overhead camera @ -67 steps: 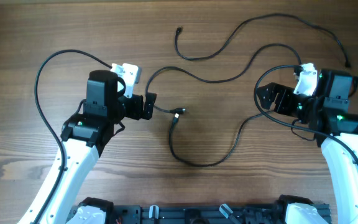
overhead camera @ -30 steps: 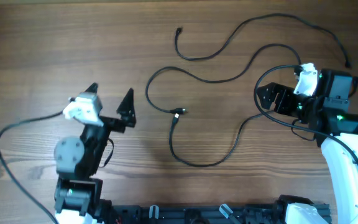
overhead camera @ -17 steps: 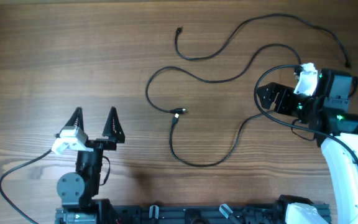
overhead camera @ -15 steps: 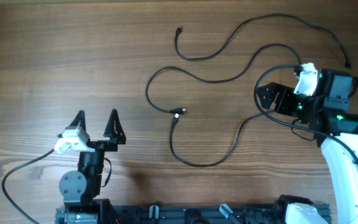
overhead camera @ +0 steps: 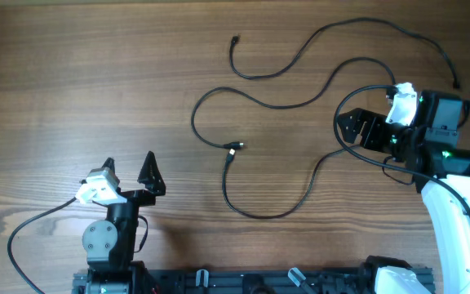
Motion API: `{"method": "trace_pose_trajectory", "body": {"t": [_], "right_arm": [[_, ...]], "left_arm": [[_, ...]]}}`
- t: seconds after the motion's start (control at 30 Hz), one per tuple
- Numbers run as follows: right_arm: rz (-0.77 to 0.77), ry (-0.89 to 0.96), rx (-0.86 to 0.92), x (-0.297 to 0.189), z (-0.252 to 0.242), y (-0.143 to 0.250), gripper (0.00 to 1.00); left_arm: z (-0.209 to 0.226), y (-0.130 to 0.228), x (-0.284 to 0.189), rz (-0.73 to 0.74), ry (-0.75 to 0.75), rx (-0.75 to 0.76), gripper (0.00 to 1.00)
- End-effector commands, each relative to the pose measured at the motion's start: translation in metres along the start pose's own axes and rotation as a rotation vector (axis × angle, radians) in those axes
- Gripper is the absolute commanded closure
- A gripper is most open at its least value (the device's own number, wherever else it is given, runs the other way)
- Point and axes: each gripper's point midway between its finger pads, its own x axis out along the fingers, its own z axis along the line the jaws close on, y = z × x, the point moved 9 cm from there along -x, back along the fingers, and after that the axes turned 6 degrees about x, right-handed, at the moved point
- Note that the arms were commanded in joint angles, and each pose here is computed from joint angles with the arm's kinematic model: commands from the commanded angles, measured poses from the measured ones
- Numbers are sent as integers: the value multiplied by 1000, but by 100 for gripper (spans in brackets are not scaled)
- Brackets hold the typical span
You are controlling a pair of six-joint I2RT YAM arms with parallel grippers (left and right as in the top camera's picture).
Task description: Untangle cables
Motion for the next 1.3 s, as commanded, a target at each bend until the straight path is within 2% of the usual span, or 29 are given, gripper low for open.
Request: {"method": "trace_pose_trajectory", "body": {"t": [0.0, 0.63, 0.73, 0.83, 0.97, 1.13, 1.27], "right_arm": [[-10, 2, -1, -1, 2, -2, 0], [-5, 11, 1, -1, 1, -1, 0], [-42, 43, -11, -5, 0, -5, 0], [-173, 9, -65, -14, 8, -16, 0], [-383, -80, -193, -24, 23, -11, 0], [-696, -196, -391, -39, 32, 12, 0], [-858, -225, -524, -42, 27, 38, 0]], "left_arm": [[2, 0, -1, -8, -20, -9, 0], [2, 0, -1, -8, -20, -9, 0], [3, 0, -1, -7, -21, -9, 0], [2, 0, -1, -8, -20, -9, 0], [2, 0, -1, -8, -20, -9, 0], [3, 0, -1, -7, -21, -9, 0], [2, 0, -1, -8, -20, -9, 0]]}}
